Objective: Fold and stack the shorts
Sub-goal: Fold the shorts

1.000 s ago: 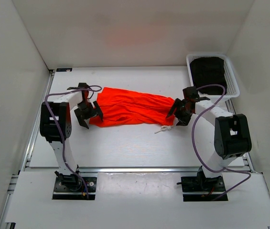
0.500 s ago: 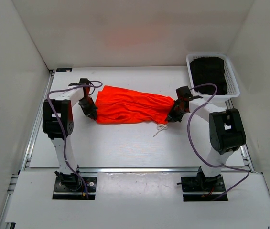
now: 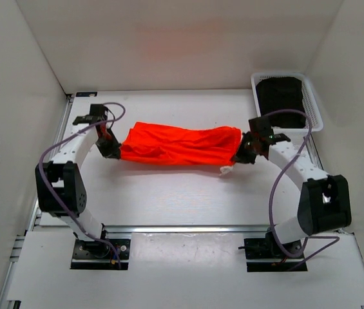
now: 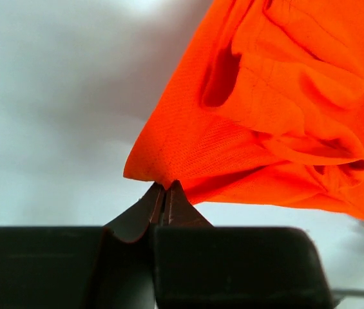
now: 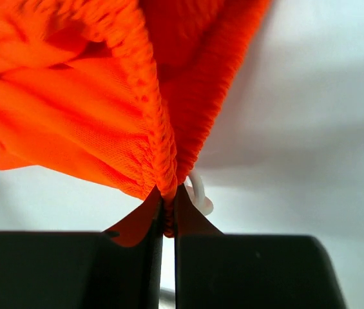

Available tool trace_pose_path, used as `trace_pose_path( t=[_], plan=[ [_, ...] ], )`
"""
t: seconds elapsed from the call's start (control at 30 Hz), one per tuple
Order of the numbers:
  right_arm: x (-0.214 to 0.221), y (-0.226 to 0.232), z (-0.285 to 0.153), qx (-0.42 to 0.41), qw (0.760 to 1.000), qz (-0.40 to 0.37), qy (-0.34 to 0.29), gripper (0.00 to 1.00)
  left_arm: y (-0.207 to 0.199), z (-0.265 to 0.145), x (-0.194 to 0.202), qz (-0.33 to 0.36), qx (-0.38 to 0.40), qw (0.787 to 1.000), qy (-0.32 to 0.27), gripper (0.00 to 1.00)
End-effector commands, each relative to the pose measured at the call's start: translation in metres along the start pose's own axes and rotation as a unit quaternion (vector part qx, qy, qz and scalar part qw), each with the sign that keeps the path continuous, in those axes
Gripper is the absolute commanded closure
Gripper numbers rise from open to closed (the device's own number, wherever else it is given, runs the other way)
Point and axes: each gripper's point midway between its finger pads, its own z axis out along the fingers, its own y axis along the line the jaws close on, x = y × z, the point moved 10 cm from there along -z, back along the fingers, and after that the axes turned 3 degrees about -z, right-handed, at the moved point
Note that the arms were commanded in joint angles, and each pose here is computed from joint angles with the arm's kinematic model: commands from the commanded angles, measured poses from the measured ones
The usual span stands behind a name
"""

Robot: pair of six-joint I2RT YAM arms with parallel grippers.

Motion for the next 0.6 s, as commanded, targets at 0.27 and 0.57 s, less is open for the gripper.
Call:
trace_pose_path(
  t=[0.27, 0.57],
  plan=[
    [0.057, -0.044, -0.047, 0.107, 0.993, -0.04, 0.019, 0.13, 0.012, -0.017, 0.036, 0.015, -0.01, 1.0, 0.019, 0.0],
    [0.006, -0.01, -0.057, 0.08, 0.994, -0.052, -0.051, 0.39, -0.062, 0.017, 0.001, 0.085, 0.006, 0.996, 0.017, 0.87]
  ],
)
